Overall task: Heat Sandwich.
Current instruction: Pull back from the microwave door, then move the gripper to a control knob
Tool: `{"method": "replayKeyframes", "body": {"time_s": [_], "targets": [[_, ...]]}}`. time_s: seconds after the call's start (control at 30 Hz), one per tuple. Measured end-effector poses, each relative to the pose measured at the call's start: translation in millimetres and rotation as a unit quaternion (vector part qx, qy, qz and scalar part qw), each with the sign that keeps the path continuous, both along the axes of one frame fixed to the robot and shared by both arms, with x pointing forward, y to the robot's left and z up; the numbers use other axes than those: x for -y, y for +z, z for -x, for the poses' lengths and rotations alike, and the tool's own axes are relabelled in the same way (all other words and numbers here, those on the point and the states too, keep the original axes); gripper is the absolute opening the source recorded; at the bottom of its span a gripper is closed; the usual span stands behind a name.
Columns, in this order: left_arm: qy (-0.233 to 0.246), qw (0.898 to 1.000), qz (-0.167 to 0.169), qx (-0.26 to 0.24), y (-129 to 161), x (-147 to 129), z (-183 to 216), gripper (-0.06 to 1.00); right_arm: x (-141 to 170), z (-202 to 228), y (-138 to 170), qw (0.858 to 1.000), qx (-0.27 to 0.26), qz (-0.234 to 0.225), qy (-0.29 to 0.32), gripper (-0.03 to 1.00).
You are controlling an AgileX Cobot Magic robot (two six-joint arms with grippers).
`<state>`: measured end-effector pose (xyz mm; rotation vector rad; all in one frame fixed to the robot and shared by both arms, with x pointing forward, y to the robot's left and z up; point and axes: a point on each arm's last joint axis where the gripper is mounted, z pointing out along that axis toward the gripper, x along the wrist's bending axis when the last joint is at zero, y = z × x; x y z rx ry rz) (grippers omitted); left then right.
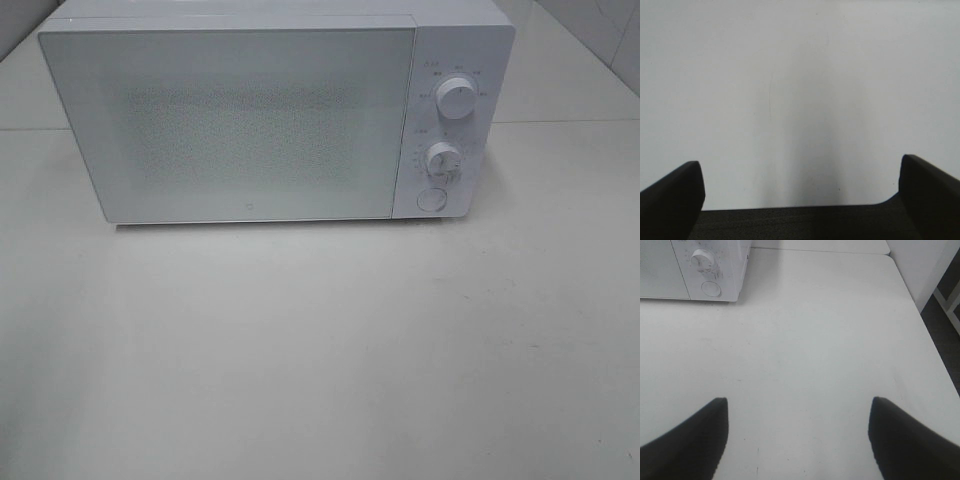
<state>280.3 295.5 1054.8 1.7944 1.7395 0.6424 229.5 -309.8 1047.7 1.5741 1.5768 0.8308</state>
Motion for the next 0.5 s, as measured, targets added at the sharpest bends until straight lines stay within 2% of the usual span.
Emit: {"method": "replayKeyframes", "body": {"time_s": [0.27, 0.33, 0.5], "targets": [[-0.004, 0.998, -0.004, 0.058, 1.9, 0.6, 21.9, 0.99, 0.0, 0.0, 0.0, 1.0, 0.0, 0.0, 0.0, 0.75], [-0.002, 0.995, -0.004, 0.096, 1.4, 0.5, 24.9, 0.99, 0.0, 0.0, 0.0, 1.0, 0.0, 0.0, 0.0, 0.75], [-0.001, 0.992, -0.003, 0.124, -2.9, 0.6, 28.7, 0.99, 0.0, 0.0, 0.0, 1.0, 0.0, 0.0, 0.0, 0.75]]}}
